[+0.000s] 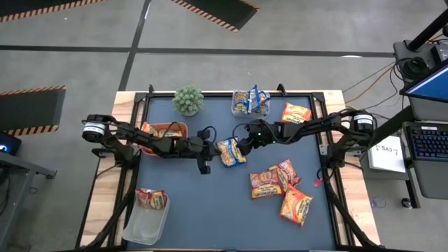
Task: Sort Maruchan noodles
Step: Put the blue noodle pack into the transparent bin
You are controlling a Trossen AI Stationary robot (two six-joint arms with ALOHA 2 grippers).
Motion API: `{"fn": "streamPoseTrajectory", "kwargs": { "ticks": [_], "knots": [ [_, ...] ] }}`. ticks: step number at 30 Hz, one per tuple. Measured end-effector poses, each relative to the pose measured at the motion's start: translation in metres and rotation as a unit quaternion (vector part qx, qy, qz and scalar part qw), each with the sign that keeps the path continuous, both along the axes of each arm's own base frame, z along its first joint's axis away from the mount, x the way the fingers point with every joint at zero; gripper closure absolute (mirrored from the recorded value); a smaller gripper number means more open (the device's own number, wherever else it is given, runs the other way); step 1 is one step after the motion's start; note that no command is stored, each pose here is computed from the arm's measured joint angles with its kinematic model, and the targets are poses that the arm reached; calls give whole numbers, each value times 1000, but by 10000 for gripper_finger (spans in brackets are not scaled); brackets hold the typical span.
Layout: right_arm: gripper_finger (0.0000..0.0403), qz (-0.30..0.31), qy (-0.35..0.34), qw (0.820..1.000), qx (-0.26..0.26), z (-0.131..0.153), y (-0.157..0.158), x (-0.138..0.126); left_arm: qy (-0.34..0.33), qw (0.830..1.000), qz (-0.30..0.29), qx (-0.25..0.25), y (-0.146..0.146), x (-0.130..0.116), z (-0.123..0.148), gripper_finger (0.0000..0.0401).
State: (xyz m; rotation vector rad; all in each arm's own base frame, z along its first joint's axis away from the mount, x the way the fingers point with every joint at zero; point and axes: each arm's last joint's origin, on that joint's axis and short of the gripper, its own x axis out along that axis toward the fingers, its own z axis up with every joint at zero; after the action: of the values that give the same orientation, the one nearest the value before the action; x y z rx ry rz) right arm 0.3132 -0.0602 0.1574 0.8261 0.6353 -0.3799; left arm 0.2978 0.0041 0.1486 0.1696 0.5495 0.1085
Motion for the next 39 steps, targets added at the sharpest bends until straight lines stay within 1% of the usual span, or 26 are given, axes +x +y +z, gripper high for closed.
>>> {"fn": "streamPoseTrajectory", "kwargs": {
  "ticks": [3,7,10,14,21,27,39],
  "knots": [
    [152,-1,-1,1000,1,-9,-1,4,-9,1000,2,0,1,-2,-2,401],
    [113,-8,-4,1000,1,-19,-6,9,-31,999,8,0,4,1,0,401],
    [92,-13,-2,1000,1,-23,-10,9,-34,999,12,-1,7,4,-8,401],
    [75,-13,1,1000,0,-24,-13,8,-12,1000,18,-1,10,9,-24,401],
    [69,-5,5,1000,-5,-25,-12,8,9,999,37,-4,13,15,-39,401],
    [70,-3,8,1000,-7,-29,-12,9,19,999,45,-16,13,12,-43,401],
    [75,7,-16,1000,-24,-25,-13,12,38,998,51,-27,12,9,-47,401]
  ]
}}
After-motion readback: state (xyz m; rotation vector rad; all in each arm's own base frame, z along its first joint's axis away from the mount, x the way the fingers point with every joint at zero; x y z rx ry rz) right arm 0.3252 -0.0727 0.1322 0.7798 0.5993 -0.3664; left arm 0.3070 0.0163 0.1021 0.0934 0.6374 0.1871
